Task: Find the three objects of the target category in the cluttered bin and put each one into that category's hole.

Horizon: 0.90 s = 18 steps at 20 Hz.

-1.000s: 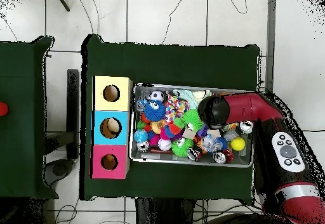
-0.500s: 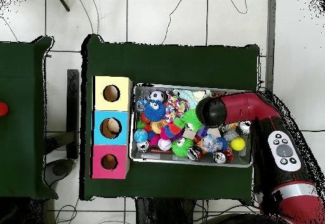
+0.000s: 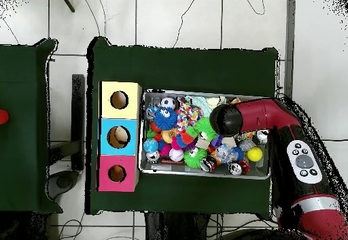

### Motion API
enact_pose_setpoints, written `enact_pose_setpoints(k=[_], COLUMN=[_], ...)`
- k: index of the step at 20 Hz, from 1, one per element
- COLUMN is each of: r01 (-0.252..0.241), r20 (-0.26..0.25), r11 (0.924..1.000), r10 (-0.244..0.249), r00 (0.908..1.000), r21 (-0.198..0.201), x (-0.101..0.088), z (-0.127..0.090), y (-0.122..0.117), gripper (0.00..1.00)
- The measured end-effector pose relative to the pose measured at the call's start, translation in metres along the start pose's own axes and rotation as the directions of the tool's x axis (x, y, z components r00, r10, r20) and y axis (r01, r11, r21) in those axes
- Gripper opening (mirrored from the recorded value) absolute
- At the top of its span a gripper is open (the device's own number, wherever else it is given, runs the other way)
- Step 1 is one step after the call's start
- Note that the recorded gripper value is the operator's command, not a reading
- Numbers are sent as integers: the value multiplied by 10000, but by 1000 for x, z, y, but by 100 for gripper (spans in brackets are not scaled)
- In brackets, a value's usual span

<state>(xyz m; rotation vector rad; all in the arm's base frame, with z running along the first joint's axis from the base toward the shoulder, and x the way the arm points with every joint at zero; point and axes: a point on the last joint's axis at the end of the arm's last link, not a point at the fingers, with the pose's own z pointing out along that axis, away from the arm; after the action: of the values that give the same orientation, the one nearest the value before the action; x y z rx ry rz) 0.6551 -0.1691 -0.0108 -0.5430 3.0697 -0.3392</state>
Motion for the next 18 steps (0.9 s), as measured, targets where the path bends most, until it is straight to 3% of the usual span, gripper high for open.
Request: enact_pose_setpoints(k=[9, 11, 14, 15, 16, 17, 18], r01=[3, -107, -593, -789, -1191, -1676, -1884], r20=[-2, 5, -46, -78, -185, -361, -468], r11=[10000, 9999, 9966, 9940, 9860, 9715, 9636], r10=[-3, 107, 591, 786, 1177, 1638, 1828], r00=[10000, 9999, 9982, 9969, 9929, 9858, 9820], r21=[2, -87, -566, -761, -1171, -1675, -1899], x=[0, 0, 3, 4, 8, 13, 16], z=[0, -1, -12, -16, -26, -40, -47], y=[0, 0, -1, -1, -3, -6, -8], gripper=[0, 0, 0, 0, 0, 0, 0])
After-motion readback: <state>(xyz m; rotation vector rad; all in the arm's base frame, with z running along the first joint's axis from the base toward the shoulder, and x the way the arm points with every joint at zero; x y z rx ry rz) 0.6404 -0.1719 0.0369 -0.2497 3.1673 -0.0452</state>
